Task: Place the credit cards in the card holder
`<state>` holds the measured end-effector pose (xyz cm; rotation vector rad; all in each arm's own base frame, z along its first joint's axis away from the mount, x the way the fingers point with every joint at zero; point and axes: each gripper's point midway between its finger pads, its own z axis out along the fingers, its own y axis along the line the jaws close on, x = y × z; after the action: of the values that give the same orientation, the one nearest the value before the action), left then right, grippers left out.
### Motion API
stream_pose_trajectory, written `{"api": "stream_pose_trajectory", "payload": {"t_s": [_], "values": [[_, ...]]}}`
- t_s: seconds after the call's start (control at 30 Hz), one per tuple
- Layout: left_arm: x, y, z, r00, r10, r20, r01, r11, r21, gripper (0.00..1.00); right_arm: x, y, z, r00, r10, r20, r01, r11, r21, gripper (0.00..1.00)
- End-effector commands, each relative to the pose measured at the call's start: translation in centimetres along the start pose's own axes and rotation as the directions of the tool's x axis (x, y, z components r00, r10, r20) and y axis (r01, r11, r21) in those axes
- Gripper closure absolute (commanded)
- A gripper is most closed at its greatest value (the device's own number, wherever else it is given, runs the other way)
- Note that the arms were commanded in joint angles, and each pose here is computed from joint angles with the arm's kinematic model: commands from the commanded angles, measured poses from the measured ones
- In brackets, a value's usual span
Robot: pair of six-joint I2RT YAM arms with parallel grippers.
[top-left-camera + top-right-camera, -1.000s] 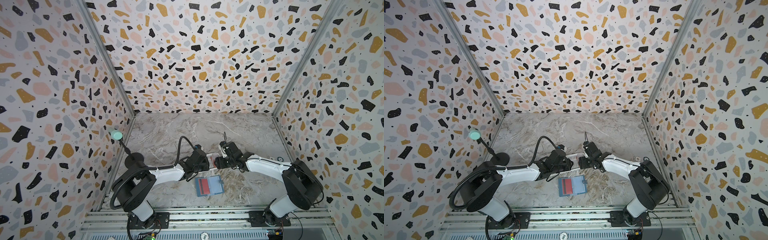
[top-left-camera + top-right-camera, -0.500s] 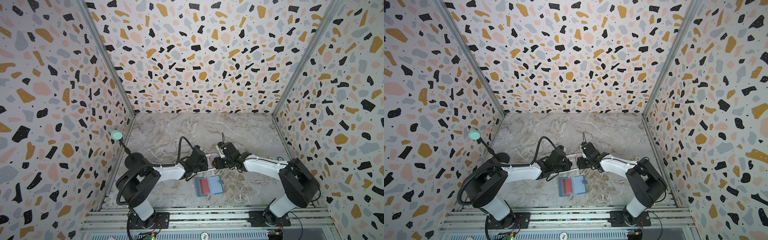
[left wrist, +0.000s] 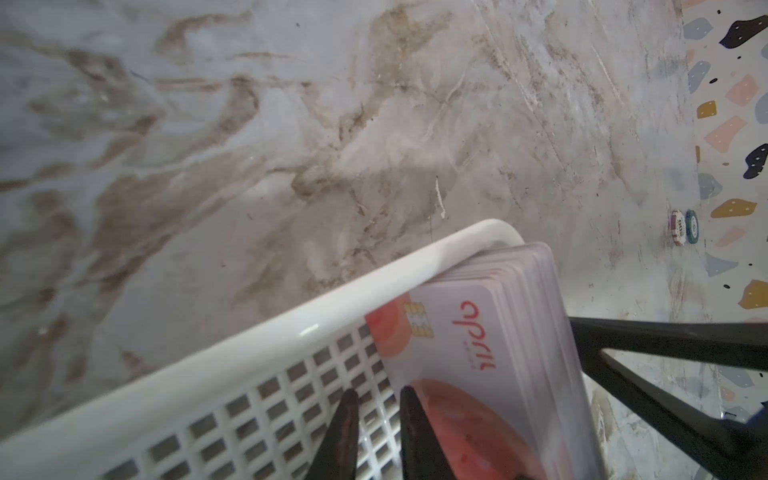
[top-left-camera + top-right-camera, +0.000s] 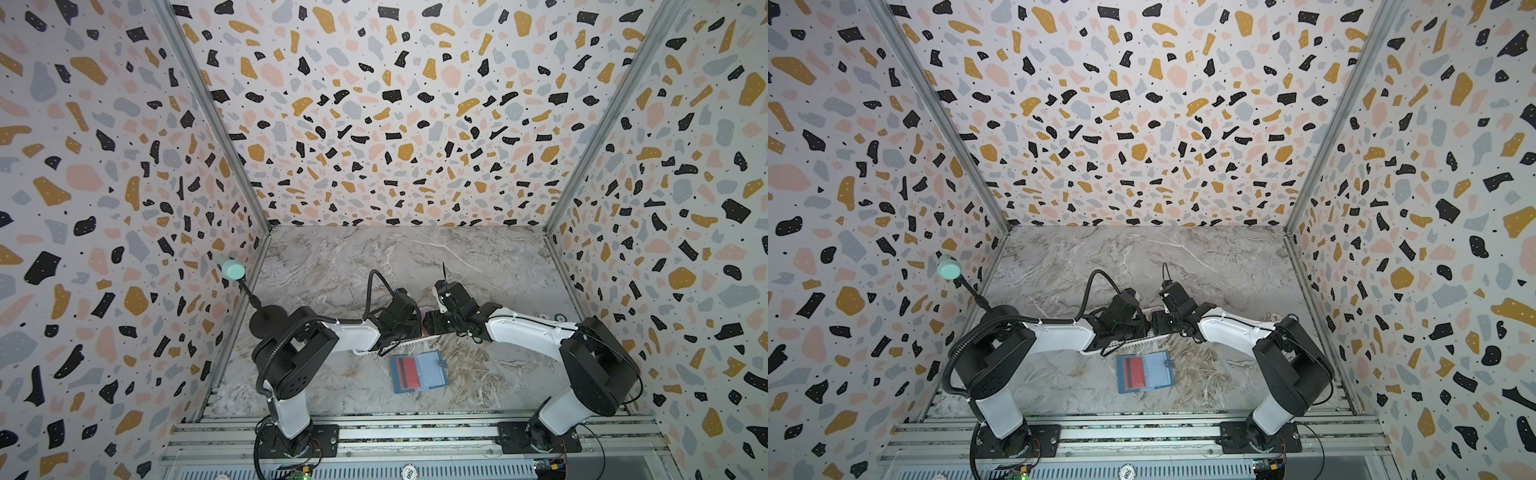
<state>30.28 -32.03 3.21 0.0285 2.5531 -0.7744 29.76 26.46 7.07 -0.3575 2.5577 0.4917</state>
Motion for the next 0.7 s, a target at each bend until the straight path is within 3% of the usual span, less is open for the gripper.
{"api": "stream_pose_trajectory", "payload": {"t_s": [0.0, 0.67], "values": [[-0.6, -0.6, 0.4, 1.0, 0.009, -0.001, -0.009, 1.0, 0.019, 0.83, -0.6, 0.0, 0.0, 1.0, -0.017, -0.002, 0.017, 1.0, 0.026, 0.3], [1.2, 1.3, 1.6, 0.998, -0.022, -0.057, 0.02, 0.999, -0.031, 0.89, -0.5, -0.8, 1.3, 0.998, -0.049, -0.028, 0.053, 0.988, 0.146, 0.3]]}}
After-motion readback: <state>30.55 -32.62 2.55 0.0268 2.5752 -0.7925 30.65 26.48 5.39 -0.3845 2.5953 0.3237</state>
